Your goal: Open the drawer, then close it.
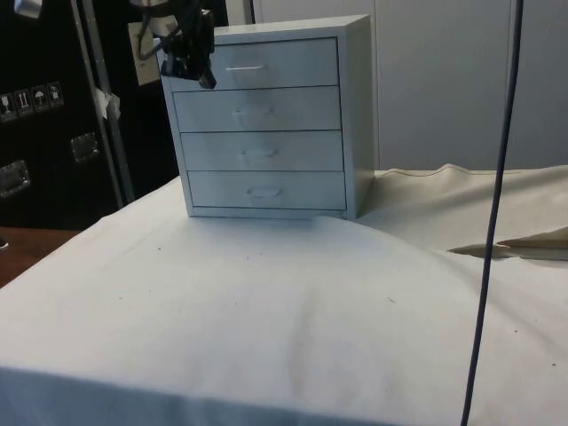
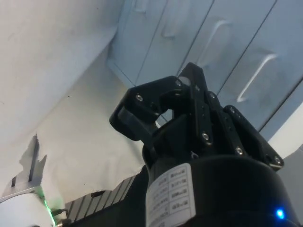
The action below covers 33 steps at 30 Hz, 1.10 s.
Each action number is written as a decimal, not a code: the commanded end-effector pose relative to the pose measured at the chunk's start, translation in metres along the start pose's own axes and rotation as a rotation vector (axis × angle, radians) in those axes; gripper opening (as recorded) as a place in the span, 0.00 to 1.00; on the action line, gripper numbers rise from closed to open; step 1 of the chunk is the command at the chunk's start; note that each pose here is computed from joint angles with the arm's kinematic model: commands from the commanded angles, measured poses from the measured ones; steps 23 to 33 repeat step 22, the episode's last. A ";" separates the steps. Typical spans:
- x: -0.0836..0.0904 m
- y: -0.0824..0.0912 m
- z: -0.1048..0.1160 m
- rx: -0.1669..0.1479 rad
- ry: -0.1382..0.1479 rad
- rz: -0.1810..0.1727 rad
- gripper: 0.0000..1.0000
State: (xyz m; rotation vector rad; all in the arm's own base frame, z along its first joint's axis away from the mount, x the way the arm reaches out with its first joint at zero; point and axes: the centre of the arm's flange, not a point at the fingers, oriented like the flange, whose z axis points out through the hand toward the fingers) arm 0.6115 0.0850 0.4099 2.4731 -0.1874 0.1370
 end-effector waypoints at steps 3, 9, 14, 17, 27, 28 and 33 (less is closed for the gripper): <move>0.001 0.002 0.000 0.004 0.003 0.002 0.00; 0.001 0.002 0.001 -0.003 0.001 0.001 0.27; 0.001 0.003 0.001 -0.005 0.003 0.000 0.53; 0.001 0.003 0.001 -0.006 0.003 0.001 0.74; 0.001 0.003 0.001 -0.007 0.002 0.001 0.96; 0.001 0.003 0.001 -0.007 0.002 0.001 0.96; 0.001 0.003 0.001 -0.007 0.002 0.001 0.96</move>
